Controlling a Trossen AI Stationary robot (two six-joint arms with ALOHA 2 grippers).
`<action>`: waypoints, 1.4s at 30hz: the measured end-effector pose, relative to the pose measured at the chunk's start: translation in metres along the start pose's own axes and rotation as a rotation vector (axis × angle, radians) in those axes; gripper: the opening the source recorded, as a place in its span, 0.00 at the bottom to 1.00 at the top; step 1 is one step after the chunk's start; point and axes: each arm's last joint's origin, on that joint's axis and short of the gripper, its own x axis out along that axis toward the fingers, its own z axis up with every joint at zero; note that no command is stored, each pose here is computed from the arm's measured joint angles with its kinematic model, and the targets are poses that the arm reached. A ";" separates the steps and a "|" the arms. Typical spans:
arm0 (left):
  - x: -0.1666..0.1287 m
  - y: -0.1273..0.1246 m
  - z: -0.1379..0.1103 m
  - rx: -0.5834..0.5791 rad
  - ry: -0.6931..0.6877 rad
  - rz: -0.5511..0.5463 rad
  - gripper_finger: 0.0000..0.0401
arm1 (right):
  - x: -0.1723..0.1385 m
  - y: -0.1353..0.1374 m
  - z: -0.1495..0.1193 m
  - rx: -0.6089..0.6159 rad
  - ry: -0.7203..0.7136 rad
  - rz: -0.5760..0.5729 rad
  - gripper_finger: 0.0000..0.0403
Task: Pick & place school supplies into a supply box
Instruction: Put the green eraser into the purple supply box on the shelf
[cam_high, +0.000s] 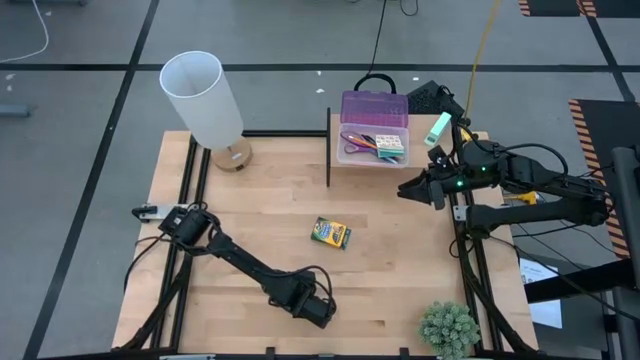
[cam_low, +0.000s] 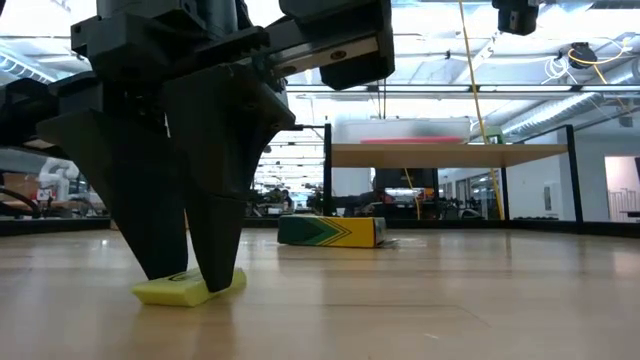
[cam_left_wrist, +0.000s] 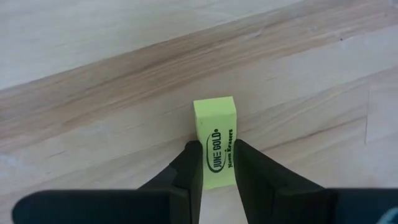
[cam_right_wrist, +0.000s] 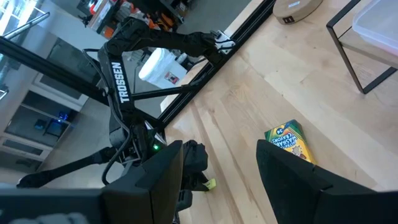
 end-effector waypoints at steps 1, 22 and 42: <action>0.000 0.000 0.000 0.000 0.000 0.000 0.21 | 0.000 0.000 0.000 0.000 0.000 0.000 0.49; -0.035 -0.018 0.019 -0.004 -0.123 -0.173 0.21 | 0.000 -0.001 -0.001 -0.024 0.006 -0.006 0.49; -0.138 -0.023 0.104 0.099 -0.346 -0.398 0.21 | 0.002 -0.001 0.000 -0.110 0.004 -0.007 0.49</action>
